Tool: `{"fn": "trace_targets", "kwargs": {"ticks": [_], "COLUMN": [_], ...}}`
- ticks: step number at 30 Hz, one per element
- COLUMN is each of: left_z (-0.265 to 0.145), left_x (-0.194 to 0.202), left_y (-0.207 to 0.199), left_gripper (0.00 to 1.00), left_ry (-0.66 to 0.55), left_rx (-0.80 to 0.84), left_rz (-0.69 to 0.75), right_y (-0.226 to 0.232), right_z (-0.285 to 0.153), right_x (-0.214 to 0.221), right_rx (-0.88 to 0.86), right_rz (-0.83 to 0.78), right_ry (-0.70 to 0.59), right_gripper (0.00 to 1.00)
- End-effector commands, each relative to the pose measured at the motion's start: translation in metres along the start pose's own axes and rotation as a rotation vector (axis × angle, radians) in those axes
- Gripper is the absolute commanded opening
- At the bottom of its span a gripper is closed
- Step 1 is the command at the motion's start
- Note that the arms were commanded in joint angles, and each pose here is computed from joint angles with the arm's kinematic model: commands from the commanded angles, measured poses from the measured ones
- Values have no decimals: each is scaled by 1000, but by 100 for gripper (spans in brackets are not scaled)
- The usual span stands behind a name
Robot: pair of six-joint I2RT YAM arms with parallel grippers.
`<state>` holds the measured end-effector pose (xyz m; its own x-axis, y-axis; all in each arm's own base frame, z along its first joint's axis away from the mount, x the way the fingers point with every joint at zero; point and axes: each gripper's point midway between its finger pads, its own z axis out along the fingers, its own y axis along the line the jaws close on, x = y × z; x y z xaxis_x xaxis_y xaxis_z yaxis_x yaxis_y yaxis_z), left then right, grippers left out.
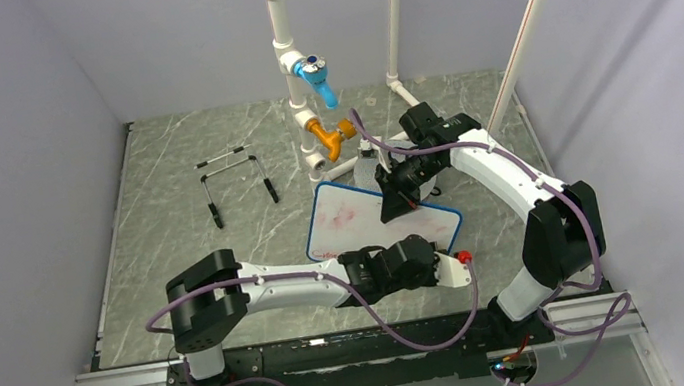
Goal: Erase the whiteboard
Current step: Erase the whiteboard at the center of the board.
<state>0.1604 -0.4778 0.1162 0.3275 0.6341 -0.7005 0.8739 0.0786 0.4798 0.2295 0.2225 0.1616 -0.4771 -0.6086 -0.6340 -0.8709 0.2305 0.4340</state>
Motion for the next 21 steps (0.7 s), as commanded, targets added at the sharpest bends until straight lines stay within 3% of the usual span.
{"fn": "trace_targets", "kwargs": {"ticks": [1,4,21], "left_z": [-25,-22,14], "left_x": [-47,-47,30], "left_y": [80,73,-7], "left_gripper": [0,0,0], "left_ry": [-143,-157,44], "left_rx": [-283,-256,49], "left_rz": [14,37,29], "right_y": [26,26,26], "right_z": [11,11,12], "right_x": [1,1,3], "right_rx": [-139,-140,-144], "right_rz": [25,24,21], "right_ry": [-20,-21,-13], "right_gripper": [0,0,0]}}
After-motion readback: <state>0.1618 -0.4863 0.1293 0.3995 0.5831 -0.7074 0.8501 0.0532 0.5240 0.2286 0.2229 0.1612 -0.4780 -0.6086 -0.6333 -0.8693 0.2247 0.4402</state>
